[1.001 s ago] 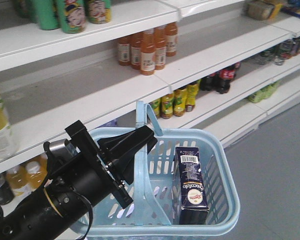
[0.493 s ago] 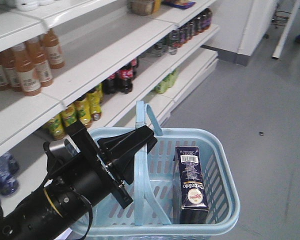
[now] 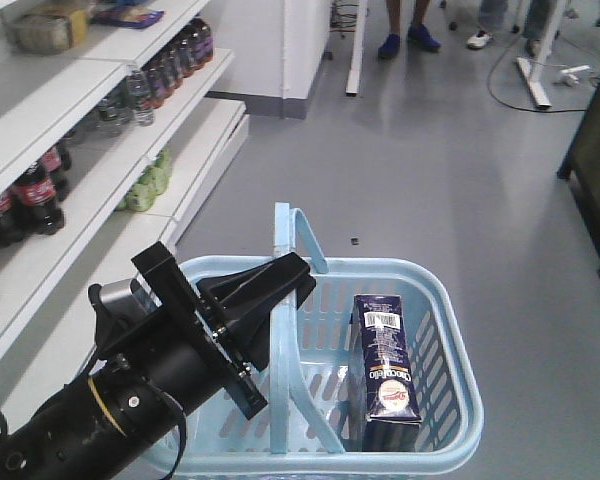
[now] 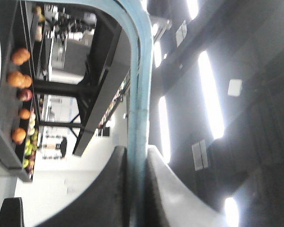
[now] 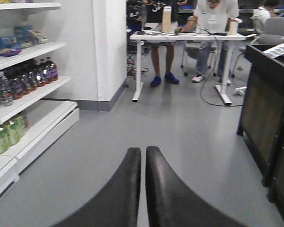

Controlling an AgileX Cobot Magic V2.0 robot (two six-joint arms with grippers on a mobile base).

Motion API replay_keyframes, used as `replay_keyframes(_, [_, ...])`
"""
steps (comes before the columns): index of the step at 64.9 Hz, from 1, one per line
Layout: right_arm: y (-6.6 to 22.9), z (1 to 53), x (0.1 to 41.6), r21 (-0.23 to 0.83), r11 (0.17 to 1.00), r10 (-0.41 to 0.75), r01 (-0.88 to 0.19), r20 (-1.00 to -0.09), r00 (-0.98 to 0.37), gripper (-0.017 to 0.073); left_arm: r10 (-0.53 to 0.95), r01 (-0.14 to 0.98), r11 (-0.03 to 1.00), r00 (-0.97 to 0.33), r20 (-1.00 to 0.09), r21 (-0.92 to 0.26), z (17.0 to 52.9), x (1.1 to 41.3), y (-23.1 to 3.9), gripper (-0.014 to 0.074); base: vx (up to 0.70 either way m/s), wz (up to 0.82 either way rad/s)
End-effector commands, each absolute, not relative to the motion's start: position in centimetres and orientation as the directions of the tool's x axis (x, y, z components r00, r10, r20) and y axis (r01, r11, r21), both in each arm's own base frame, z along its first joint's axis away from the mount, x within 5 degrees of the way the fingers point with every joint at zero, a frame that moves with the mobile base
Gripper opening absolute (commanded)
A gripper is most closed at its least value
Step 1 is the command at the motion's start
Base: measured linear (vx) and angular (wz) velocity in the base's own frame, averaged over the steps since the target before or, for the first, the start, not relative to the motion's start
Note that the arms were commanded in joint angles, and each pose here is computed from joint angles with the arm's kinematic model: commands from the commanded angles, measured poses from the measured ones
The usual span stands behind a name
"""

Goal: Left arm holds basket, right arm returns cookies
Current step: 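Drive the base toward the desks, basket held in left gripper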

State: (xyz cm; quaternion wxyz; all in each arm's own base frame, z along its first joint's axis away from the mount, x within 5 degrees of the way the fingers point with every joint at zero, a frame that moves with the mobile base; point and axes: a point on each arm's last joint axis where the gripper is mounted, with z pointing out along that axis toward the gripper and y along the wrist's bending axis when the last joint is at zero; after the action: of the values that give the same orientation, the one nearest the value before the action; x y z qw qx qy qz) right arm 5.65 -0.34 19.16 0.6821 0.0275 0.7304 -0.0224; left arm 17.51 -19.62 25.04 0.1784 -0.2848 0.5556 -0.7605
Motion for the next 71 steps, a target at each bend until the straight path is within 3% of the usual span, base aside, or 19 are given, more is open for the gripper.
replay_keyframes(1, [-0.45,19.27,5.68,-0.009,0.997,-0.009,0.083,-1.0,-0.007,-0.0006,-0.52,0.148,-0.558,-0.829,0.205,-0.817,29.17,16.62,-18.87,-0.0003,0.14,-0.61])
replay_keyframes(29, [-0.45,19.27,5.68,-0.009,0.997,-0.009,0.083,-1.0,-0.007,-0.0006,-0.521,0.148,-0.558,-0.829,0.206,-0.816,29.17,16.63,-18.86,-0.0003,0.13,-0.4])
replay_keyframes(71, [-0.45,19.27,5.68,-0.009,0.997,-0.009,0.083,-1.0,-0.007,-0.0006,-0.52,0.148,-0.558,-0.829,0.205,-0.816,29.17,16.62,-18.87,-0.0003,0.22,-0.07])
